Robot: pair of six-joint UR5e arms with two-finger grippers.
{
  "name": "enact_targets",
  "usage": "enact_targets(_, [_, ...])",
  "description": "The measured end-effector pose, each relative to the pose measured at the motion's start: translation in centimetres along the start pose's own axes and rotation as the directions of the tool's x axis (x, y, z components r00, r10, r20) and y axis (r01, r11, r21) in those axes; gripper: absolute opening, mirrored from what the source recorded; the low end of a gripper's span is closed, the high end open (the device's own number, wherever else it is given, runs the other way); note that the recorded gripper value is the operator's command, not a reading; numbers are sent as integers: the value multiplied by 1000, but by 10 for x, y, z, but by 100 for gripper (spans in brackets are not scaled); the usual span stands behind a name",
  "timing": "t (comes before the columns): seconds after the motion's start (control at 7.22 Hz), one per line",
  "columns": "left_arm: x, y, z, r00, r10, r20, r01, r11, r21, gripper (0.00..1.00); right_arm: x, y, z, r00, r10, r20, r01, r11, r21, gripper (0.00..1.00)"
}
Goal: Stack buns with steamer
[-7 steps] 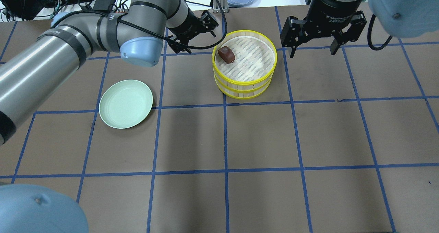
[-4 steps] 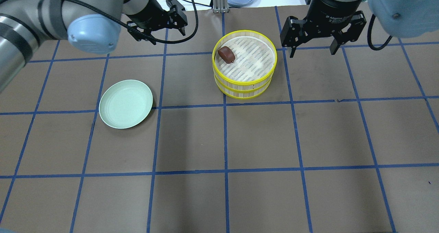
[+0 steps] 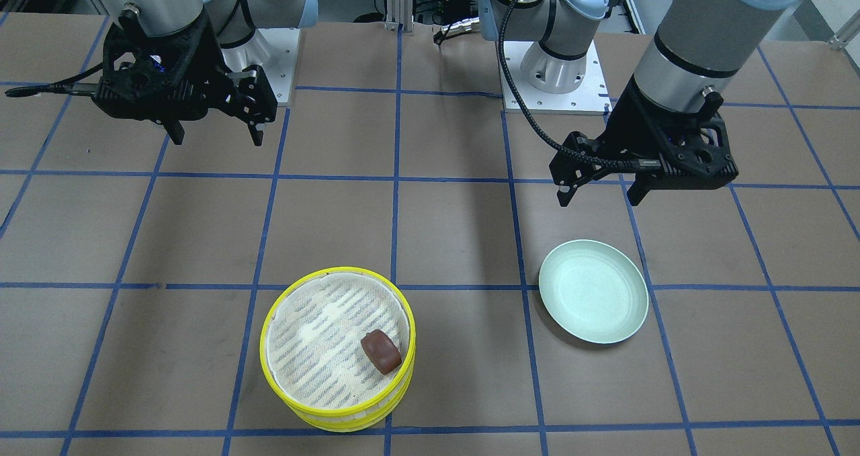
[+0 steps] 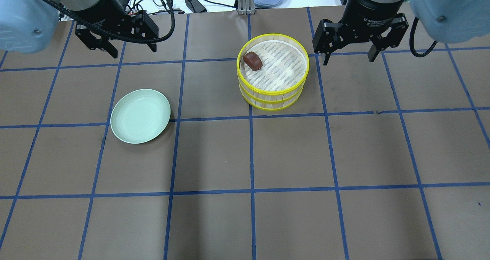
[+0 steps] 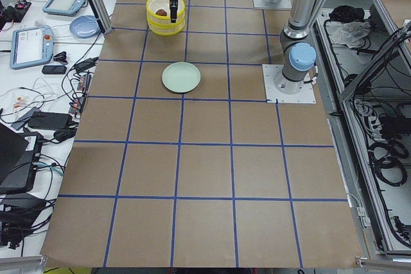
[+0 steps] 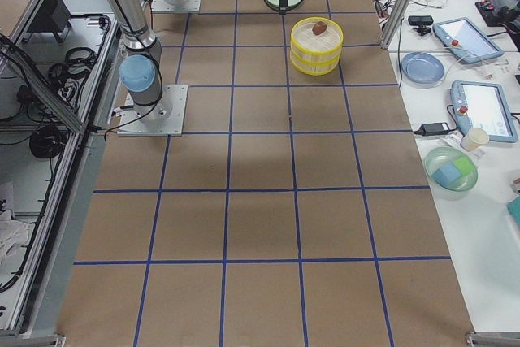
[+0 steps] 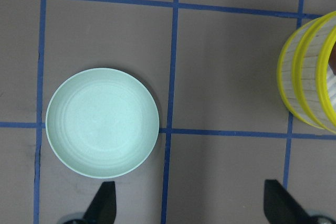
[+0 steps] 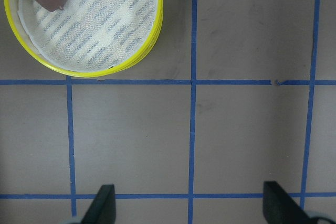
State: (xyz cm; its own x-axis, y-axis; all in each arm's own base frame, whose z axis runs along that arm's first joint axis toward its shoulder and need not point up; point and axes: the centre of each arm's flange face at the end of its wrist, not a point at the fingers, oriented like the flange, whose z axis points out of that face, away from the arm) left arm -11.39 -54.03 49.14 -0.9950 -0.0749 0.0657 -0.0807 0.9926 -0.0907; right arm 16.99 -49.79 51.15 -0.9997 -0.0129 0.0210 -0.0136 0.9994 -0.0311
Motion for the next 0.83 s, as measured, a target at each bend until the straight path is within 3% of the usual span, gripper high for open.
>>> enact_targets(0.42, [-9,38,-27,999,8,50,-5,999,-49,100,0,1,1,1000,0,0,0,1000,-2,100])
enact_targets(0.83, [-30,46,-24,995,8,103,1,996,-93,100,1,-1,0,1000,3,0,-3,1000,8,100])
